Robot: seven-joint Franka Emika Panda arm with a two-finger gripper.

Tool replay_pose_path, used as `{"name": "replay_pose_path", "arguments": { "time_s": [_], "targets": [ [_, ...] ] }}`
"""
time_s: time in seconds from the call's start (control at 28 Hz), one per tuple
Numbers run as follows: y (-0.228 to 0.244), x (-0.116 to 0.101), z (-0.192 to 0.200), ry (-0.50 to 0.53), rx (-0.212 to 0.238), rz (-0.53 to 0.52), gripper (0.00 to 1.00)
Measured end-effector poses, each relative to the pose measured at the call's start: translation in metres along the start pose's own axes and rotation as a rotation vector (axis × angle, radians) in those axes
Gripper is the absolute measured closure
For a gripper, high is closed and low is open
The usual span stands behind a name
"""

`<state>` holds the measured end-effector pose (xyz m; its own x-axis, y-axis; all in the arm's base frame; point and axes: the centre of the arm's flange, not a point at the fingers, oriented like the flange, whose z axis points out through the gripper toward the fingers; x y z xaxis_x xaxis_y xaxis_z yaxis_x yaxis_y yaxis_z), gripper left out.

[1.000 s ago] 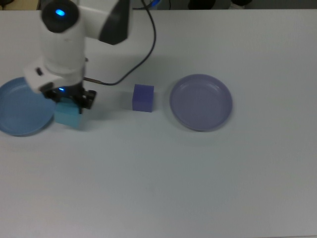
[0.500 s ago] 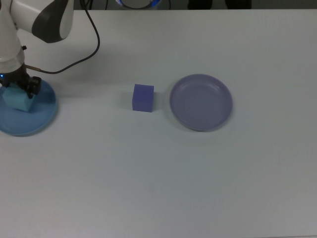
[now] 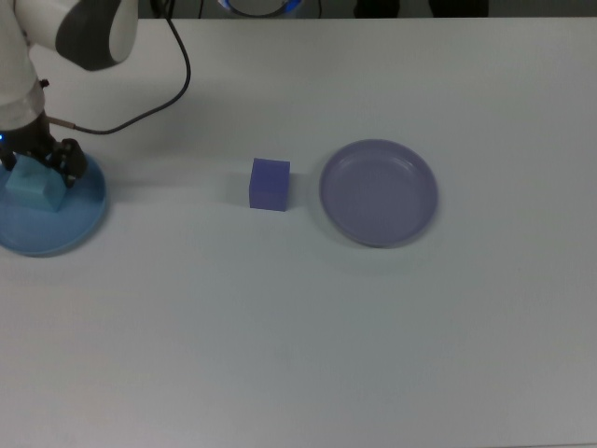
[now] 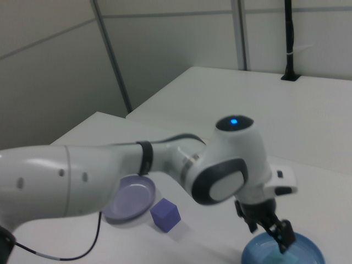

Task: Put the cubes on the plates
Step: 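Carry the cyan cube over the light blue plate and release it, then move the open gripper over the purple cube and lower it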

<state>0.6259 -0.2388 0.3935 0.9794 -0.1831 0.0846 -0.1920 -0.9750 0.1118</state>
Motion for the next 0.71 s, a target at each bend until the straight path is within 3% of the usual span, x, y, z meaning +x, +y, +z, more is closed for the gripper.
{"name": "replay_pose_path", "arguments": {
  "time_s": [0.14,0.25,0.54,0.71],
  "targets": [
    [-0.045,-0.004,-0.034,-0.022,0.077,-0.029,0.0],
    [-0.107,-0.008,-0.051,-0.05,0.125,-0.047,0.0],
    [-0.243,-0.034,-0.044,-0.15,0.134,-0.06,0.0],
    [-0.271,-0.047,-0.022,-0.197,0.104,-0.051,0.0]
  ]
}}
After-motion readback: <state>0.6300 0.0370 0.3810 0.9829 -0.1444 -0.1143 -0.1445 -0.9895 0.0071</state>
